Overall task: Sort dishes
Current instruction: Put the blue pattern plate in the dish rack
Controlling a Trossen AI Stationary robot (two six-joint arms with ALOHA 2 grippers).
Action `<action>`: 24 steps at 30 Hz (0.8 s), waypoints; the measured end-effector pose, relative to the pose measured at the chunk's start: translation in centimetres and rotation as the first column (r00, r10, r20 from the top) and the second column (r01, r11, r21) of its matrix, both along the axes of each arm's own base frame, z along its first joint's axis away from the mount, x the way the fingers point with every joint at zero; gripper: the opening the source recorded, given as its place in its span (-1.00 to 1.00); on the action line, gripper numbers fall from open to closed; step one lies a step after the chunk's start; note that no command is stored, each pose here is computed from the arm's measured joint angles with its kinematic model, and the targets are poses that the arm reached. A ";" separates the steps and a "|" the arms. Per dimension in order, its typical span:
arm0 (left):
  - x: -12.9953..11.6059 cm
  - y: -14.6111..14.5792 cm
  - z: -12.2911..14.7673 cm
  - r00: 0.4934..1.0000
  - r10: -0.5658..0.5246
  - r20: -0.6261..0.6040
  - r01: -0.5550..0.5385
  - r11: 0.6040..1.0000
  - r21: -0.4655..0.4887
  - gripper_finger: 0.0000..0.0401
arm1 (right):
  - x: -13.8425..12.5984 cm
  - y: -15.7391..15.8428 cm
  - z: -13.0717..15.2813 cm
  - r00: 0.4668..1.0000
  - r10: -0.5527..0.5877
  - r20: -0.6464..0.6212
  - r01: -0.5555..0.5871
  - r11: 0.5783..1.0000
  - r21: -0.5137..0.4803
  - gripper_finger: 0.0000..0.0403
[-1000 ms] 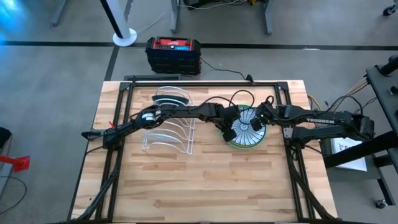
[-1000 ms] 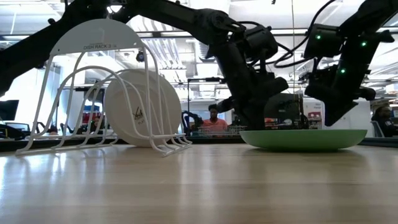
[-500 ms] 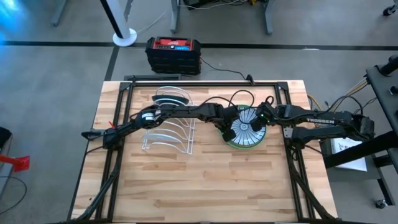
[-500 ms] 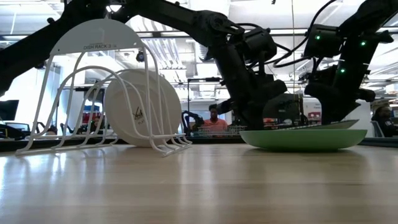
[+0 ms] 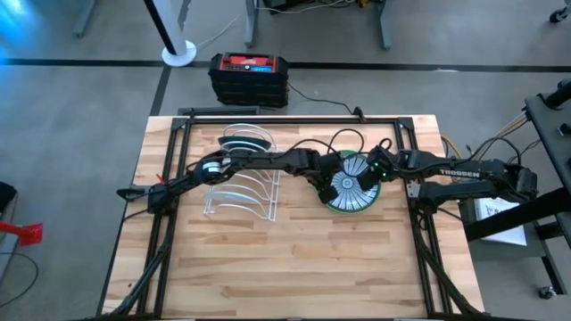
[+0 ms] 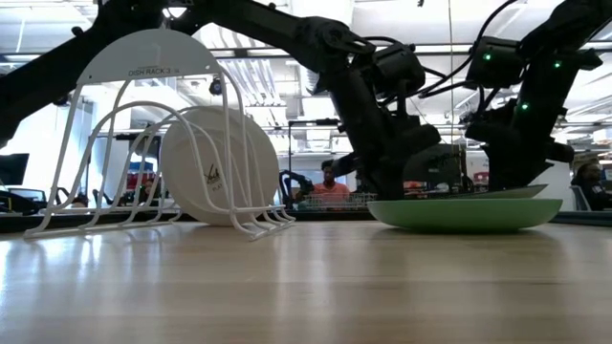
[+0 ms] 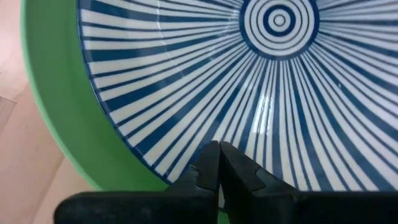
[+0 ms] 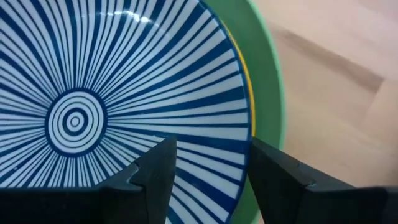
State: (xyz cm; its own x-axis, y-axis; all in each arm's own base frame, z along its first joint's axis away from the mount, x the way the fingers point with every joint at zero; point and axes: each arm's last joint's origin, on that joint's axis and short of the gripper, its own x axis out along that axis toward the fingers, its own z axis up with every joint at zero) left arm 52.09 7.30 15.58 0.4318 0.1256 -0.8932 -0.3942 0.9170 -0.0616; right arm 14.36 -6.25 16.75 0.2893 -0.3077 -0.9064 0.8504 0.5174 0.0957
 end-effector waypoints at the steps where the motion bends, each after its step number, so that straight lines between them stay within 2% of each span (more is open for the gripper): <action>1: 0.0 0.0 -0.1 1.000 0.001 0.003 -0.001 1.000 0.001 -1.00 | 0.0 0.0 -0.1 1.000 -0.002 0.003 0.002 1.000 0.010 -0.10; 11: 0.1 0.0 -1.3 0.999 0.009 0.035 -0.010 1.000 0.004 -1.00 | -0.4 0.1 -0.8 0.999 -0.046 0.021 0.045 0.998 0.038 -0.10; 24: 0.3 -0.2 -1.2 0.998 -0.006 0.056 0.006 1.000 0.002 -1.00 | -1.1 0.3 1.1 0.977 -0.093 0.190 0.095 0.996 0.003 -0.17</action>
